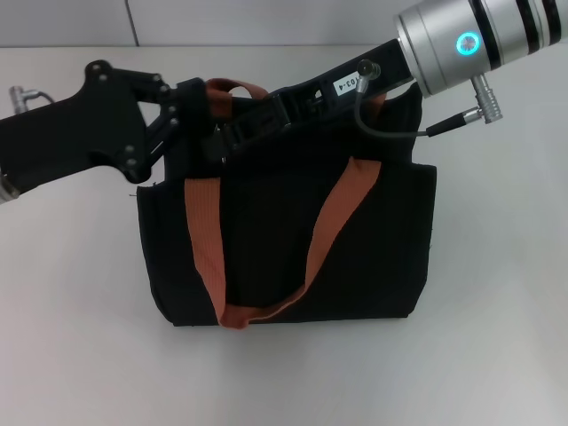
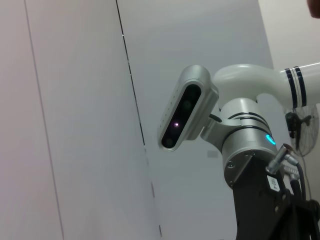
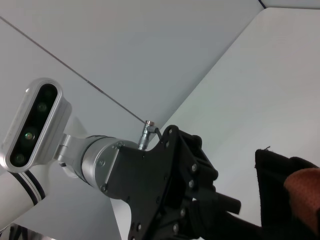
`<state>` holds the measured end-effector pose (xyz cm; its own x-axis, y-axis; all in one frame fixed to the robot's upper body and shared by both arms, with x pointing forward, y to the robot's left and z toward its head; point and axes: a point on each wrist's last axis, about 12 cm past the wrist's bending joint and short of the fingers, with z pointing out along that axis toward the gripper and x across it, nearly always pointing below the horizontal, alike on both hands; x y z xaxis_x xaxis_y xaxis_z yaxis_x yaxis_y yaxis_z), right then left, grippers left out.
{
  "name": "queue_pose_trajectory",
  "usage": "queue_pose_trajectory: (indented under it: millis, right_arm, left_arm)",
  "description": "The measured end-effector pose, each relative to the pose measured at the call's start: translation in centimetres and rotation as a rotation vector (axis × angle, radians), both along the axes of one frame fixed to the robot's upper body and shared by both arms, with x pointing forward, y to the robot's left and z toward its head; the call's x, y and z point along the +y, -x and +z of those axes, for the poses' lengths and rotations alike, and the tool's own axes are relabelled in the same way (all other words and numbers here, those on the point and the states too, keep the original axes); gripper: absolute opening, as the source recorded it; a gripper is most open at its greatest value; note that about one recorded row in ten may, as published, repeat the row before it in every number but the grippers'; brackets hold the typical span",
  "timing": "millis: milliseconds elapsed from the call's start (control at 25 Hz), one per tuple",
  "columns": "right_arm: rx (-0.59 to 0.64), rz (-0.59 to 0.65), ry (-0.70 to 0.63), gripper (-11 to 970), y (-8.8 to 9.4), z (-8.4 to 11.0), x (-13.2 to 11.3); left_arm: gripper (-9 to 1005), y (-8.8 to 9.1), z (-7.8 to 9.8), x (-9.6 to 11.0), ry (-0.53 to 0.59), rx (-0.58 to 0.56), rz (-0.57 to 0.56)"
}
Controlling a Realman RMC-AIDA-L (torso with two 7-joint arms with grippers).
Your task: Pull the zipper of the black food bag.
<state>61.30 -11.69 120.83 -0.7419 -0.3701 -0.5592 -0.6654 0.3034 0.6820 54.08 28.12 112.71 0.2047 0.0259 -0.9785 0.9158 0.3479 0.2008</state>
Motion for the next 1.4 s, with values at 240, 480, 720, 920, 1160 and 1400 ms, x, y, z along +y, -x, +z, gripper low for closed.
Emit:
queue_pose_trajectory:
  millis: [240, 480, 720, 920, 1160, 1400]
  right_arm:
    - [-0.008, -0.002, -0.001, 377, 0.0, -0.1, 0.0]
    - [-0.010, -0.004, -0.002, 337, -0.1, -0.1, 0.0]
    - [-0.009, -0.018, -0.003, 276, 0.0, -0.4, -0.4]
    - [-0.020, -0.021, -0.004, 129, -0.1, -0.5, -0.4]
    - [-0.032, -0.030, -0.006, 13, -0.2, -0.7, -0.5]
    - [-0.082, -0.038, 0.016, -1, -0.2, -0.2, -0.9]
  left_arm:
    - [23, -0.6, 0.2, -1.1, 0.001, -0.005, -0.018]
    - [23, -0.8, 0.3, -1.4, 0.006, -0.007, -0.022]
    - [23, -0.5, 0.1, -0.7, 0.011, 0.000, 0.002]
    - [23, -0.2, 0.0, -0.8, 0.015, 0.004, -0.006]
    - [23, -0.1, -0.2, -0.7, 0.020, 0.008, -0.005]
    - [24, 0.3, -0.3, -0.2, 0.024, 0.012, 0.014]
